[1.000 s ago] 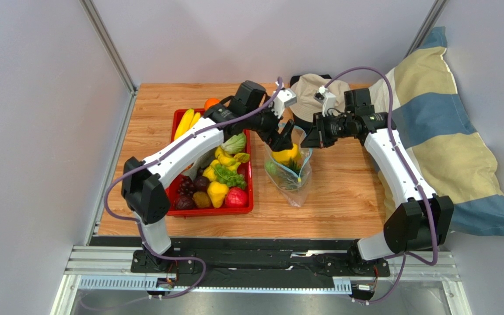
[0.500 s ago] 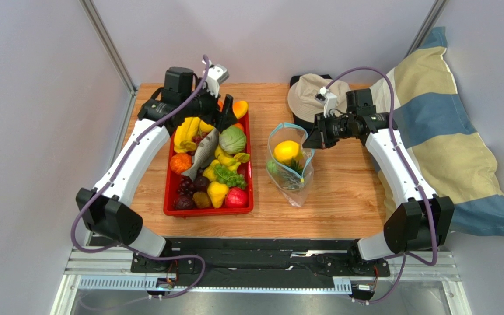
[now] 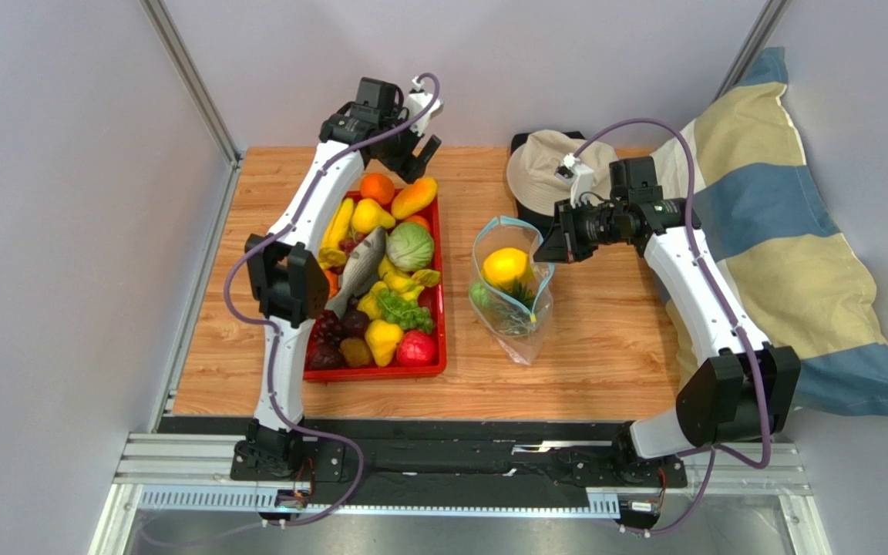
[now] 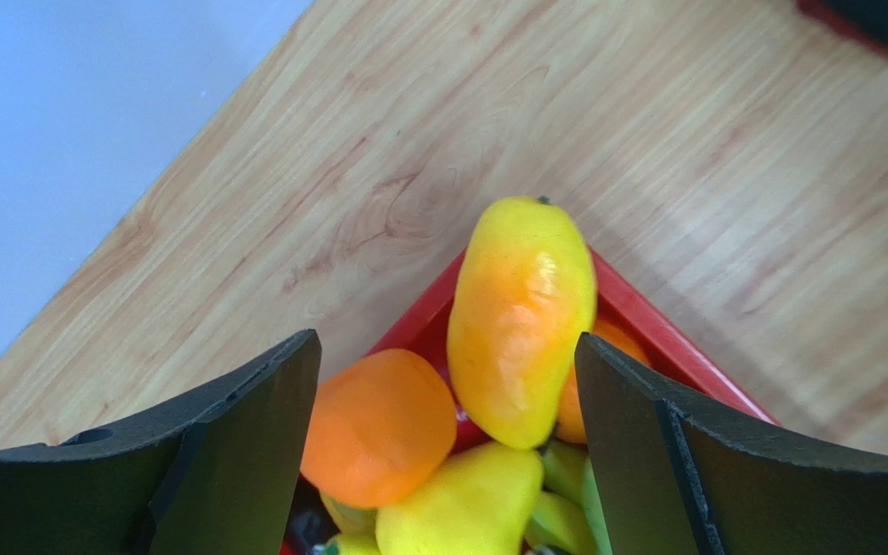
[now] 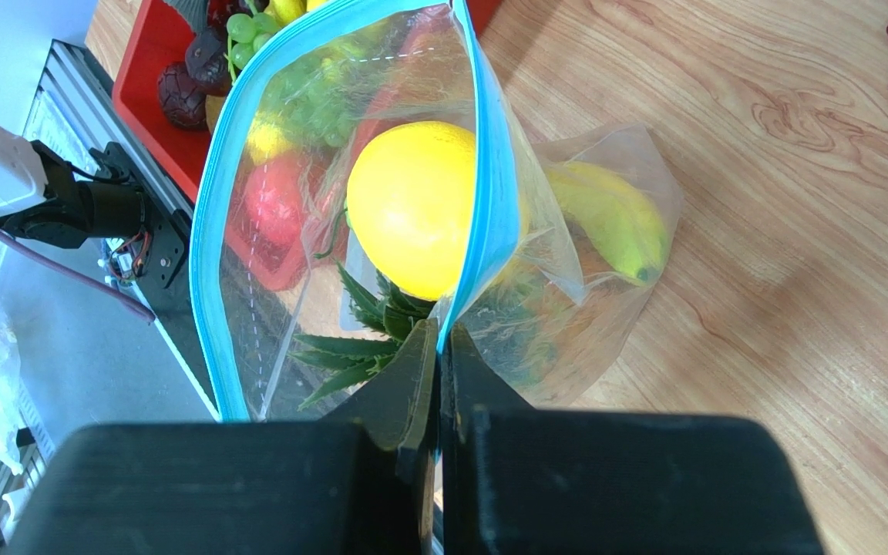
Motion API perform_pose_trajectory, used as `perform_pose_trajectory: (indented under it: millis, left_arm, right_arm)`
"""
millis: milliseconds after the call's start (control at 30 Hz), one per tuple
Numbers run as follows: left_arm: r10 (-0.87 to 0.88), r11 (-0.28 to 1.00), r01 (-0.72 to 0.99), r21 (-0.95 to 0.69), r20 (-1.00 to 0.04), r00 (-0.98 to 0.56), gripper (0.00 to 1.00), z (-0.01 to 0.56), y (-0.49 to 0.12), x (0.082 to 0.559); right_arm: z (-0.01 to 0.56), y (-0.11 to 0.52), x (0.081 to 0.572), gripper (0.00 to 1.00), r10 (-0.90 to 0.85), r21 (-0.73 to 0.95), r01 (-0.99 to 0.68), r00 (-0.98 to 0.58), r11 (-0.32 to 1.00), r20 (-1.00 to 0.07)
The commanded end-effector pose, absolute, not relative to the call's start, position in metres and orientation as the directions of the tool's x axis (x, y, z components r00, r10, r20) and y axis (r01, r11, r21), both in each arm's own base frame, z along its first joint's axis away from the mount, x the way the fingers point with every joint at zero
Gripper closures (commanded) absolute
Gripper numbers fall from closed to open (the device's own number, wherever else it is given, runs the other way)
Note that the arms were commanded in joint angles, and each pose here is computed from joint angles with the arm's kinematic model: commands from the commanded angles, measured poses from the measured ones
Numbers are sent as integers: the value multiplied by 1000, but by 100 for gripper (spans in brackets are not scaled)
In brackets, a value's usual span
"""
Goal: Place the food in the zip-top bag and seal the zipper
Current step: Pick up the fake fruit from the bin.
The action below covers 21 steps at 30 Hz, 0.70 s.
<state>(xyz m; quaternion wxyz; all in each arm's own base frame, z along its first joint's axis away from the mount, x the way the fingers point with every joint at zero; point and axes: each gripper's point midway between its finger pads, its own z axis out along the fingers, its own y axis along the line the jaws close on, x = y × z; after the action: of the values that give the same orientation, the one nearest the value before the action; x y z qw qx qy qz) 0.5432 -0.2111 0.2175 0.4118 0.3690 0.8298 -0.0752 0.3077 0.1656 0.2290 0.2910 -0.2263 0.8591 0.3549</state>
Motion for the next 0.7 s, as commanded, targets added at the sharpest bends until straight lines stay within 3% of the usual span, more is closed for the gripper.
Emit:
perform_pose_trajectory:
  millis: [0, 433, 667]
  left_arm:
    - [620, 684, 689, 240, -688, -377, 10, 208, -204, 545]
    - [556, 666, 738, 105, -730, -397, 7, 160, -245, 548]
    - [551, 671, 739, 68, -713, -434, 16, 135, -250, 552]
  right_arm:
    - [238, 163, 309, 98, -188, 443, -621, -693, 646, -696]
    - [234, 163, 313, 98, -188, 450, -611, -704, 651, -684]
    - [232, 162, 312, 98, -198, 446, -614, -705, 652, -681]
